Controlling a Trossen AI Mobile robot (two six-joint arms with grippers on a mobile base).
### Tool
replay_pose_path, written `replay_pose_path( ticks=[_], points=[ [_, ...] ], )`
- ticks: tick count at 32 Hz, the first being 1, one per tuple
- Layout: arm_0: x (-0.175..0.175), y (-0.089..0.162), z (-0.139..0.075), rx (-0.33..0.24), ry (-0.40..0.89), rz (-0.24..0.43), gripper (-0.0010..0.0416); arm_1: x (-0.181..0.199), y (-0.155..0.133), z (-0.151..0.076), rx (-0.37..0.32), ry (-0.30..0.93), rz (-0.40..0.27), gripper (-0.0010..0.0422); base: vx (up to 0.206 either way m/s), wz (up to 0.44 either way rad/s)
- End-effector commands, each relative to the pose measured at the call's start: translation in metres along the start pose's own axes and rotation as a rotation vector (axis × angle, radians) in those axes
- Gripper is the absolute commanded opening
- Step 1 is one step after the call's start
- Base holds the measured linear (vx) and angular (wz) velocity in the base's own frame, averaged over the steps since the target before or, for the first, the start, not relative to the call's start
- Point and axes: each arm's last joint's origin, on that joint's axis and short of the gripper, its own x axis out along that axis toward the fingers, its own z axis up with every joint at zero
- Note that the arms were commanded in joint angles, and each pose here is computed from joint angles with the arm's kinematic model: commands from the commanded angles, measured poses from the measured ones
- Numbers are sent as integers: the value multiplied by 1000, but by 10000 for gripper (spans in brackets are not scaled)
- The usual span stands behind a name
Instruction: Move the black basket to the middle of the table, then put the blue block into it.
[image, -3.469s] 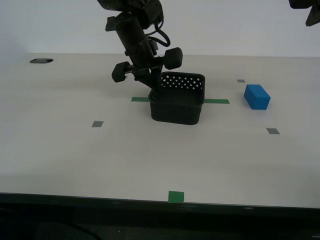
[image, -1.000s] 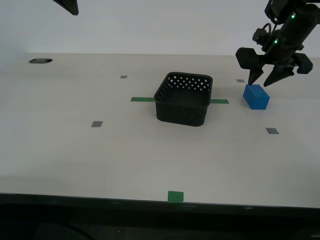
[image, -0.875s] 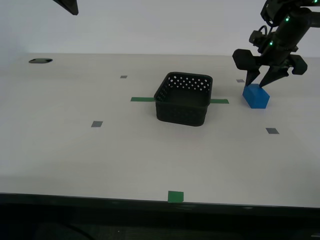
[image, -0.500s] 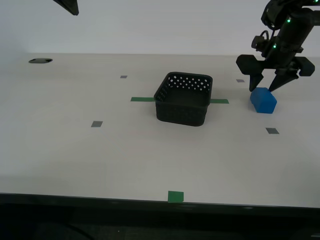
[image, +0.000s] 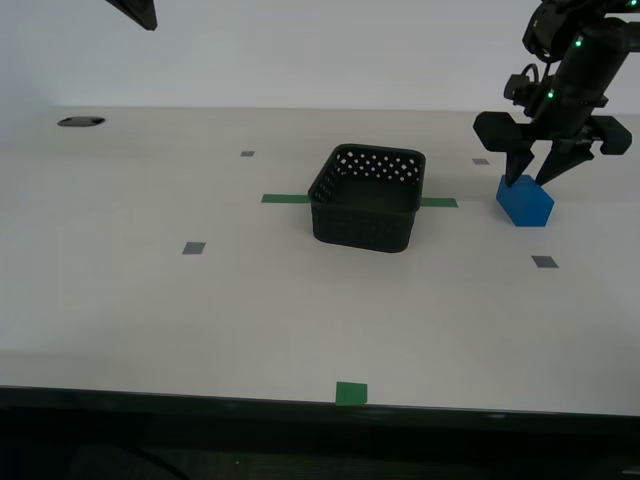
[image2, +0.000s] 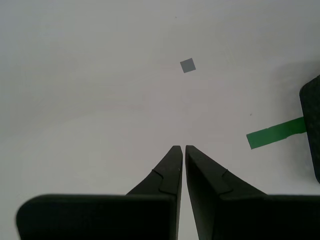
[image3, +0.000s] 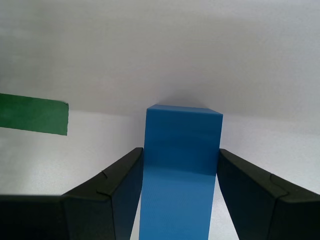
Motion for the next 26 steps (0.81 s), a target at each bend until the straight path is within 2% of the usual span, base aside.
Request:
replay_pose_path(
  ticks=[1, 6, 12, 15, 16, 17, 19, 22, 23, 25, 26],
  points=[
    [0, 0, 0, 1, 2, -4, 207, 0, 0, 0, 3, 0, -3, 7, 0, 0],
    [3, 0, -1, 1, 8, -4, 230, 0, 0, 0, 3, 0, -3, 7, 0, 0],
    [7, -1, -7, 2, 27, -5, 198, 0, -1, 0, 3, -4, -37, 7, 0, 0],
    [7, -1, -7, 4, 26, -5, 151, 0, -1, 0, 3, -4, -37, 7, 0, 0],
    [6, -1, -5, 3, 19, -4, 108, 0, -1, 0, 3, -5, -36, 7, 0, 0],
    [5, -1, -4, 3, 17, -4, 100, 0, -1, 0, 3, -4, -36, 7, 0, 0],
    [-1, 1, 2, 1, 14, -2, 51, 0, 0, 0, 1, -6, -34, 6, 0, 0],
    [-8, 2, 7, -1, 29, 1, 29, 0, 1, 1, 8, -10, -16, 7, 0, 0],
    [-11, 3, 10, -3, 34, 10, 25, 0, 2, 1, 10, -14, 3, 6, 0, 0],
    [-21, 12, 21, -13, 21, 119, 25, 0, 5, 4, 14, -42, 45, 7, 0, 0],
    [-23, 14, 23, -15, 13, 150, 25, 0, 5, 5, 13, -48, 47, 7, 0, 0]
  ],
)
